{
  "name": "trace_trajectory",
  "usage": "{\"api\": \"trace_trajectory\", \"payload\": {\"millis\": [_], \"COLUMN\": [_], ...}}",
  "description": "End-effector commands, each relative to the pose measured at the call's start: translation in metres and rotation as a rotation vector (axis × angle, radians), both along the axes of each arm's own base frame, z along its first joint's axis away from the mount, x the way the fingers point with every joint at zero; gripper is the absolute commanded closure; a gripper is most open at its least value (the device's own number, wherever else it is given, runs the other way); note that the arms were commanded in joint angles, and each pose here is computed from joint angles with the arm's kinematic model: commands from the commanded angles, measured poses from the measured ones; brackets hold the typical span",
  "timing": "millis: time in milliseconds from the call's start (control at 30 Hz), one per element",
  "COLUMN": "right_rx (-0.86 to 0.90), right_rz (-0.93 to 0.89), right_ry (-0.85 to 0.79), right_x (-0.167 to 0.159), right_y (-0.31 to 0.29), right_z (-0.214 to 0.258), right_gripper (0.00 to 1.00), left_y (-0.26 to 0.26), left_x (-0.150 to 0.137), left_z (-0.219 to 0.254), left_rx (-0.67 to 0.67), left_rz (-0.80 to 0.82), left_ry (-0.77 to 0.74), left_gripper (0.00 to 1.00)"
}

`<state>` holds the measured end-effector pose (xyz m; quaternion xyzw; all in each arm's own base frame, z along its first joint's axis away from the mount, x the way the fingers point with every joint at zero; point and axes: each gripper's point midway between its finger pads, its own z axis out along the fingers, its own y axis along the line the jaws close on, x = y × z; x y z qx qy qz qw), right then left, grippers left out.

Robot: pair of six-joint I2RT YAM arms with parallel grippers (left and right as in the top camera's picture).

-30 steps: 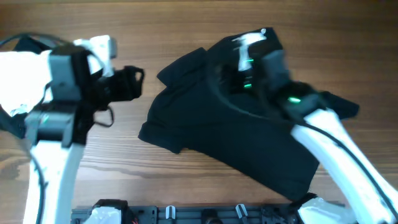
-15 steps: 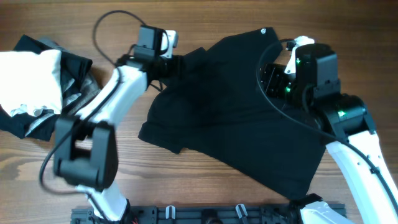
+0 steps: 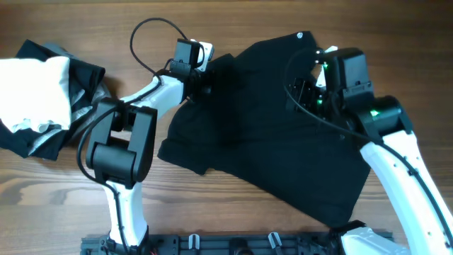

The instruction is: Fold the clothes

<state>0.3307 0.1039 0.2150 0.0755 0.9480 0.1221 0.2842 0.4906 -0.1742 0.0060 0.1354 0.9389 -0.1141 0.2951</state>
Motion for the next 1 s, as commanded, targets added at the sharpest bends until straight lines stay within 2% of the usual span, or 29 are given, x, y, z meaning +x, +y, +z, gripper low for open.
{"api": "trace_trajectory", "payload": {"millis": [0, 33, 100, 167, 233, 367, 533, 667, 767, 833, 900, 967], "right_rx": [-0.010, -0.028, -0.057, -0.076, -0.098, -0.100, -0.099, -0.112, -0.111, -0.077, -0.076, -0.078], "right_rz": [-0.016, -0.026, -0.045, -0.053, -0.087, -0.188, -0.297, -0.361, -0.392, -0.335, -0.332, -0.338], "right_ry": [0.033, 0.038, 0.052, 0.072, 0.111, 0.207, 0.293, 0.382, 0.427, 0.455, 0.480, 0.504], "right_x": [0.005, 0.006, 0.007, 0.005, 0.002, 0.000, 0.013, 0.016, 0.018, 0.024, 0.025, 0.026], "right_y": [-0.001, -0.004, -0.009, -0.012, -0.018, -0.033, -0.065, -0.095, -0.115, -0.122, -0.129, -0.134], "right_z": [-0.010, -0.013, -0.018, -0.023, -0.032, -0.056, -0.087, -0.117, -0.133, -0.151, -0.164, -0.177], "right_gripper": [0.18, 0.18, 0.18, 0.18, 0.20, 0.22, 0.28, 0.34, 0.44, 0.52, 0.61, 0.61], "left_y": [0.028, 0.047, 0.091, 0.140, 0.184, 0.210, 0.208, 0.199, 0.187, 0.179, 0.174, 0.169], "left_x": [-0.004, -0.001, 0.006, 0.005, -0.007, -0.021, -0.016, -0.004, 0.002, -0.003, -0.012, -0.023], "left_z": [-0.038, -0.039, -0.037, -0.036, -0.040, -0.050, -0.027, 0.020, 0.066, 0.114, 0.143, 0.165], "left_rx": [0.111, 0.150, 0.222, 0.280, 0.280, 0.185, 0.092, 0.058, 0.046, 0.020, 0.006, -0.002], "left_rz": [0.076, 0.147, 0.329, 0.518, 0.695, 0.743, 0.716, 0.680, 0.630, 0.615, 0.605, 0.592], "left_ry": [0.060, 0.060, 0.050, 0.057, 0.109, 0.217, 0.205, 0.106, 0.014, -0.060, -0.097, -0.116], "left_gripper": [0.80, 0.88, 0.96, 0.96, 0.92, 0.91, 0.76, 0.53, 0.32, 0.25, 0.23, 0.19]}}
